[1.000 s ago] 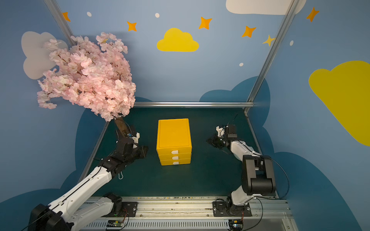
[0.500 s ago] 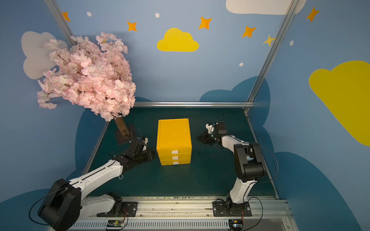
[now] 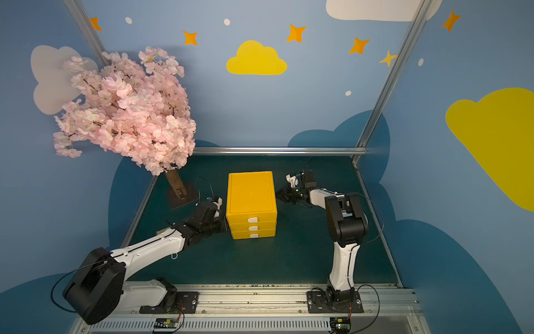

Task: Take the seed bags out of the drawer
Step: Adjust the storage box at the center of the board, then open the drawer in the storage box.

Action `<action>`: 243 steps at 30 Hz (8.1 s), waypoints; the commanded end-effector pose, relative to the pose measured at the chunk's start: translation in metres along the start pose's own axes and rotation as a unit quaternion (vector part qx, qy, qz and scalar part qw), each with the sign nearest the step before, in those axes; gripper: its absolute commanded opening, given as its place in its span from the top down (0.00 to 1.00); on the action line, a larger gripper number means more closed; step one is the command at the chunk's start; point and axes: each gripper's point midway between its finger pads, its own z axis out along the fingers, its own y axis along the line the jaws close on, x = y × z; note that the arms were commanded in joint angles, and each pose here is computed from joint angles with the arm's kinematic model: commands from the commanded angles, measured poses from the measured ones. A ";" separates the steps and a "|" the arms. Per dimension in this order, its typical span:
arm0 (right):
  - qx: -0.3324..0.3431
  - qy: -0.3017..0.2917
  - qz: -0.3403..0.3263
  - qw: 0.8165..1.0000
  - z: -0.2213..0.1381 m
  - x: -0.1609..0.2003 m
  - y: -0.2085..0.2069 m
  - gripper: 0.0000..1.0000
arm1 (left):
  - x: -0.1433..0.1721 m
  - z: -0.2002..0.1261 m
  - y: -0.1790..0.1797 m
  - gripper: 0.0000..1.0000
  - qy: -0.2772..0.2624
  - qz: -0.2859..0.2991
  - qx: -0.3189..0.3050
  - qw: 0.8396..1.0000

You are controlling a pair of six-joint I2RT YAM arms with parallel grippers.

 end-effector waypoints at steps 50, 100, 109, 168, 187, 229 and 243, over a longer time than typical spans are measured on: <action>0.187 -0.094 -0.037 0.977 -0.150 0.090 -0.024 0.78 | -0.102 -0.062 0.026 0.63 -0.074 -0.023 -0.014 0.997; 0.195 0.039 -0.101 0.975 -0.033 0.048 -0.031 0.78 | -0.072 0.012 -0.002 0.67 0.039 -0.057 0.074 0.995; 0.180 0.063 -0.113 0.975 -0.005 0.061 -0.015 0.78 | -0.036 -0.012 0.000 0.65 0.037 -0.055 0.049 0.997; 0.101 0.070 -0.062 0.990 0.014 0.190 0.016 0.75 | -0.135 -0.013 0.024 0.60 0.012 -0.031 -0.024 0.999; 0.156 -0.023 -0.058 0.986 -0.083 0.167 -0.013 0.42 | -0.069 -0.116 0.058 0.57 -0.026 -0.055 -0.106 0.993; -0.167 -0.082 -0.022 0.982 -0.088 0.090 0.144 0.35 | -0.137 -0.081 -0.083 0.41 0.067 0.162 -0.050 0.983; -0.150 -0.083 0.008 0.985 -0.075 0.093 0.123 0.39 | -0.136 -0.072 -0.077 0.39 0.077 0.152 -0.049 0.984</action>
